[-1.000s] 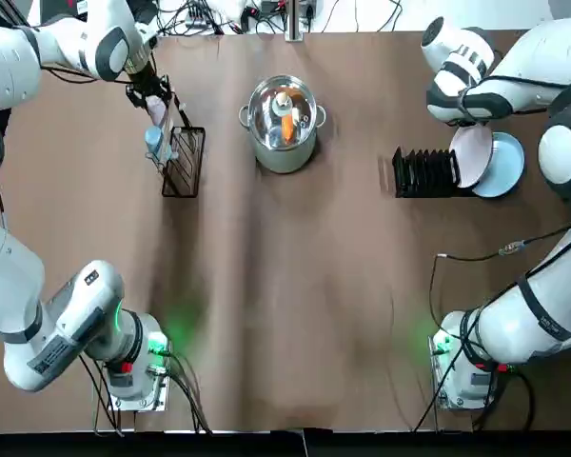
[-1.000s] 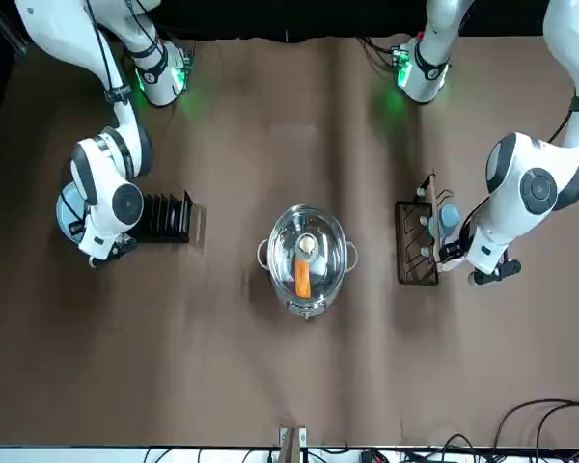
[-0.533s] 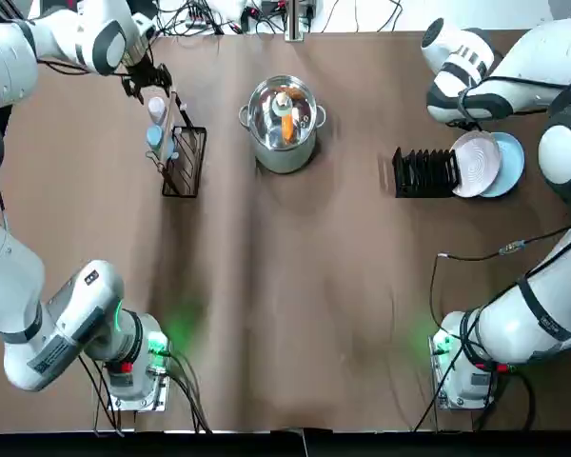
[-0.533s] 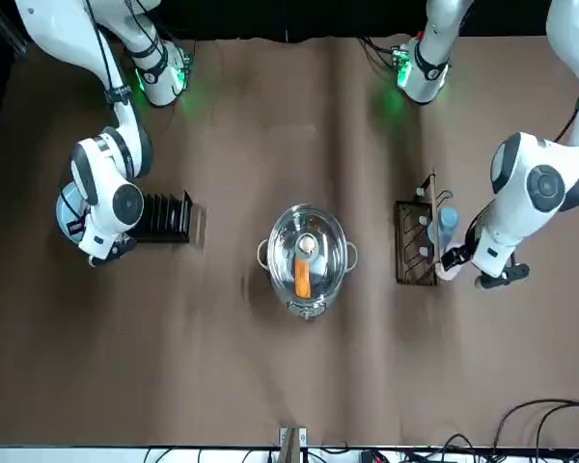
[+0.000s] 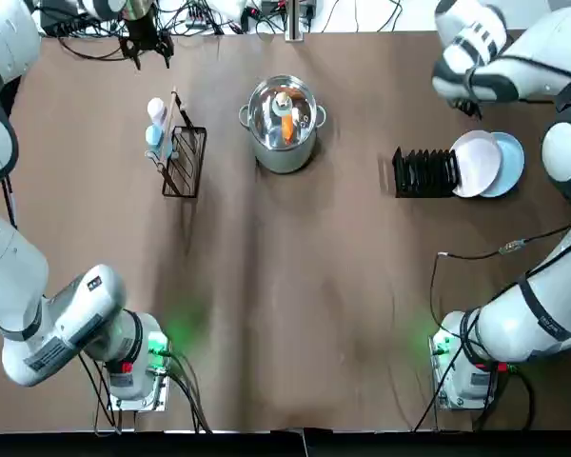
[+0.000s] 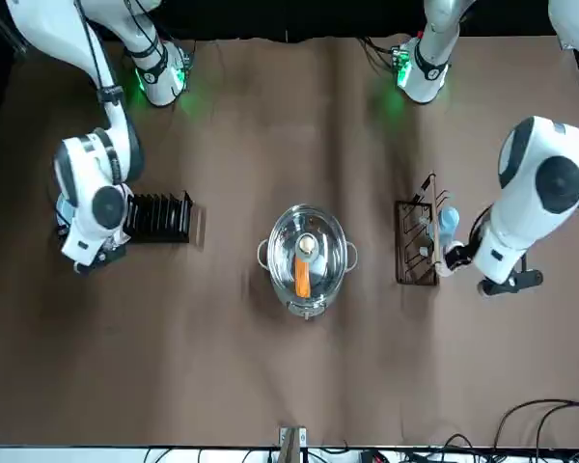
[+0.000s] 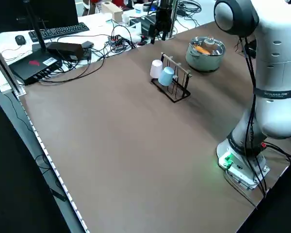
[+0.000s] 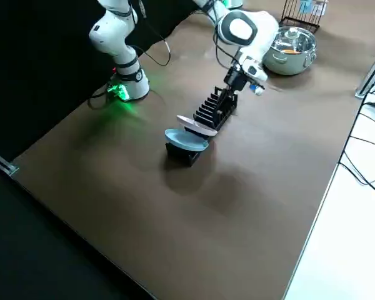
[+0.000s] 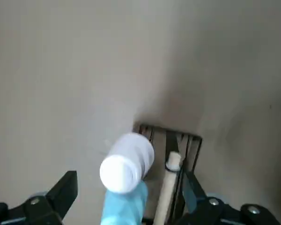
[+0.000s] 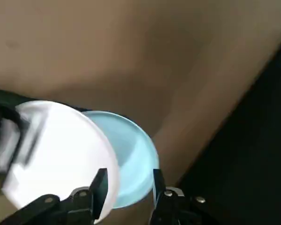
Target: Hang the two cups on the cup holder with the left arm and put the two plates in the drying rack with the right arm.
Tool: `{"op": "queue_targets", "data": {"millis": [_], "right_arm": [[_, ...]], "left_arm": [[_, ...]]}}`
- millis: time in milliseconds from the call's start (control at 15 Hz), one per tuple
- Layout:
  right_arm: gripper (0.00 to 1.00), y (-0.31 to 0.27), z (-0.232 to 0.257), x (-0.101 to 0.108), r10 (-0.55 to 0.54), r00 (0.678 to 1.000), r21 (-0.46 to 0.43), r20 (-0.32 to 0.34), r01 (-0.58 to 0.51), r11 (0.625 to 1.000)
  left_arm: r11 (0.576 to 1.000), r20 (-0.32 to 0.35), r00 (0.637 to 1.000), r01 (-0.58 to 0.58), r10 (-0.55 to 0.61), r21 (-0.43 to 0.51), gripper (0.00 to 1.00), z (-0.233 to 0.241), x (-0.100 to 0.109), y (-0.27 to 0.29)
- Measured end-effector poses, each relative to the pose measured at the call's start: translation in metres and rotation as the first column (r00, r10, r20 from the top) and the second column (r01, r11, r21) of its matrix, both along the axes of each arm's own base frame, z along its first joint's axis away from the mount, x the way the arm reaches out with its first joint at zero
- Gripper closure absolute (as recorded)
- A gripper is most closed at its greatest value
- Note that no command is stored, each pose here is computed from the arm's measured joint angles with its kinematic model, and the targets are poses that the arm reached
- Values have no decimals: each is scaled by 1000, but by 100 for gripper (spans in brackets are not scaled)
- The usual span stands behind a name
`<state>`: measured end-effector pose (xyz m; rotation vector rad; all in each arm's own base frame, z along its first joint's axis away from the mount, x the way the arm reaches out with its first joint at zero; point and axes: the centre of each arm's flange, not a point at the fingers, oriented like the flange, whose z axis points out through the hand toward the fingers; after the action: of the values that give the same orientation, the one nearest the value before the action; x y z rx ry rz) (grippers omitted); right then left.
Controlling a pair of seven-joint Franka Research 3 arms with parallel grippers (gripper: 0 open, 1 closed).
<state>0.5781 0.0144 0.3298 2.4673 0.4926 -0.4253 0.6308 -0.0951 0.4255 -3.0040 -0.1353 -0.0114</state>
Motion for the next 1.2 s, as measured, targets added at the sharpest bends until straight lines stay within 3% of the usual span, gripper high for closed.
{"op": "queue_targets", "data": {"millis": [200, 333, 467, 667, 867, 1000, 1200], "right_arm": [[53, -8, 52, 18, -150, 987, 217, 49, 137, 967], [51, -7, 85, 26, -249, 966, 367, 77, 205, 907], [50, -4, 115, 27, -310, 947, 462, 77, 242, 853], [45, 4, 158, 25, -339, 939, 525, 66, 256, 812], [22, 23, 198, 24, -322, 943, 562, 89, 219, 798], [4, 45, 219, 19, -287, 952, 568, 108, 177, 803], [0, 70, 242, 5, -290, 951, 567, 111, 179, 804]], "left_arm": [[992, -60, 992, 116, -112, 54, 0, 19, -5, -27], [979, -100, 979, 186, -177, 84, 0, 32, -3, -38], [968, -131, 971, 216, -200, 124, 0, 42, 4, -44], [978, -150, 975, 183, -167, 100, 0, 53, 9, -50], [989, -147, 979, 148, -143, 23, 0, 78, 4, -45], [988, -126, 980, 148, -153, -45, 0, 116, -8, -29], [981, -76, 985, 148, -158, -122, 0, 183, -42, 2]]}}
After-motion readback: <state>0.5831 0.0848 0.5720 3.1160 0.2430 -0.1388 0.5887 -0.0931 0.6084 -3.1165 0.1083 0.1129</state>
